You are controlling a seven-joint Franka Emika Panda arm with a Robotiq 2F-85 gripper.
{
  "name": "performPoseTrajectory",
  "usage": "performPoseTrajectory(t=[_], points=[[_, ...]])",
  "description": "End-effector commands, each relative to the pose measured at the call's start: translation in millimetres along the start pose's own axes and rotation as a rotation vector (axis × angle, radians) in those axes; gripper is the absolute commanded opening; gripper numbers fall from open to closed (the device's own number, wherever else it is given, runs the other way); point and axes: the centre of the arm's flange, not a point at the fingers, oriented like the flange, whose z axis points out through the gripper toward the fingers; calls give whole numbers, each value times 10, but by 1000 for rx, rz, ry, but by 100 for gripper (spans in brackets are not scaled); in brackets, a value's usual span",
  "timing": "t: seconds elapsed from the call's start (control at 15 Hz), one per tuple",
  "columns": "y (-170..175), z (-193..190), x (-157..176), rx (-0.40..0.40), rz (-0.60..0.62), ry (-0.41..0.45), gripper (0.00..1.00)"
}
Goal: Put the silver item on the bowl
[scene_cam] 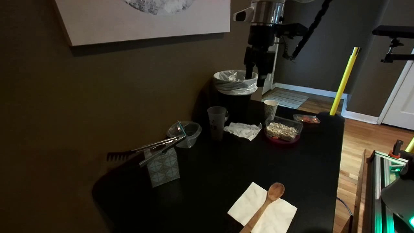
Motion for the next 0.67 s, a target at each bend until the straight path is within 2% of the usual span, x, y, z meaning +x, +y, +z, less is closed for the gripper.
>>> performPoseTrajectory(t=[0.0, 0.33, 0.6], points=[[83, 86, 161, 23, -64, 7, 100], [223, 415, 1110, 72, -308, -53, 100], [154, 776, 1888, 132, -499, -92, 100]])
